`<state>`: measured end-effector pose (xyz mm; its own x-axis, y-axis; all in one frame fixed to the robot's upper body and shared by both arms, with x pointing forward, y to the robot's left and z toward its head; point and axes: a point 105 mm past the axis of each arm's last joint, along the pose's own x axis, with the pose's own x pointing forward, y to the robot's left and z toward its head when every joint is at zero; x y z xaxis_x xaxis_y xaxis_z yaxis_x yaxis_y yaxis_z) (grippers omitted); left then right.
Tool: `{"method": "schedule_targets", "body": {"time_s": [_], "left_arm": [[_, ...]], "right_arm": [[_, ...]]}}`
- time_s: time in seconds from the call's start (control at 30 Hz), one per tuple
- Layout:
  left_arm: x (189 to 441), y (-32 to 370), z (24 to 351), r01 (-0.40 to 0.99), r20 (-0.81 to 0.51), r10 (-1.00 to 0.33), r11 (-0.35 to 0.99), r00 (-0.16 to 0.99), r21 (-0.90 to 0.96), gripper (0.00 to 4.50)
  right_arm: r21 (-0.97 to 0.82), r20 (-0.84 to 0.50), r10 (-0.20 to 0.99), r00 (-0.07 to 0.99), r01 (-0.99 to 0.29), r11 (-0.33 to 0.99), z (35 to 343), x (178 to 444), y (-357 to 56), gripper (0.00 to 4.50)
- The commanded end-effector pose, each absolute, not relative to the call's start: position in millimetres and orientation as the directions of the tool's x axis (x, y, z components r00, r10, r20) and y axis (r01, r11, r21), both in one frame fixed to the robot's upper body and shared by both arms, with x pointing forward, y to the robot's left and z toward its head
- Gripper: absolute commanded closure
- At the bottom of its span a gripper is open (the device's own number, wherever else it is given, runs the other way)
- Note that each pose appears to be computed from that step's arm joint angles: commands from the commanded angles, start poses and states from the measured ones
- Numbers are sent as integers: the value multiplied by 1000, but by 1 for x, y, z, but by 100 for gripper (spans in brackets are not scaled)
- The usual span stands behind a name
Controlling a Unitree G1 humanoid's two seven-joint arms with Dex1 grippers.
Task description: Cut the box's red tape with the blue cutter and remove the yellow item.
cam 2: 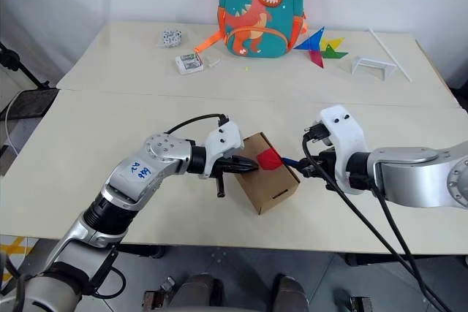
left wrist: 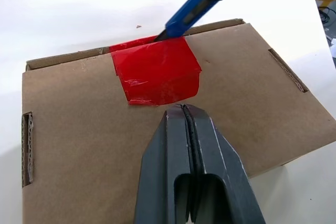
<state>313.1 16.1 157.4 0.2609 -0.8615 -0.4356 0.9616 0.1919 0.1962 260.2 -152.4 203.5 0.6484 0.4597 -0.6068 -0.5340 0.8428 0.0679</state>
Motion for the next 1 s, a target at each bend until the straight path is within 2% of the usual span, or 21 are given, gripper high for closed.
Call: {"method": "schedule_targets", "body": {"time_s": [0.03,0.3,0.4,0.53,0.67,0.83,0.93,1.0], "left_arm": [[310,19,120,973,-548,-805,204,229,106,450],[309,16,120,976,-547,-808,191,217,105,450],[309,17,120,977,-546,-810,185,214,108,450],[311,21,123,977,-551,-807,173,212,123,450],[316,25,129,974,-541,-810,173,226,149,450],[319,27,139,970,-514,-825,172,236,170,450],[320,28,145,967,-493,-834,176,247,185,450],[322,29,148,964,-483,-838,182,255,193,450]], "right_arm": [[60,-628,468,622,-561,826,203,251,-152,441],[54,-629,471,618,-570,820,208,242,-160,441],[36,-625,488,610,-602,798,228,239,-166,441],[7,-624,511,591,-650,760,269,227,-176,441],[22,-569,495,657,-589,808,291,235,-192,441],[-21,-384,392,836,-432,902,287,272,-217,441],[-13,-265,375,888,-392,920,263,288,-233,441],[-84,-219,319,922,-344,935,244,297,-249,441]]}}
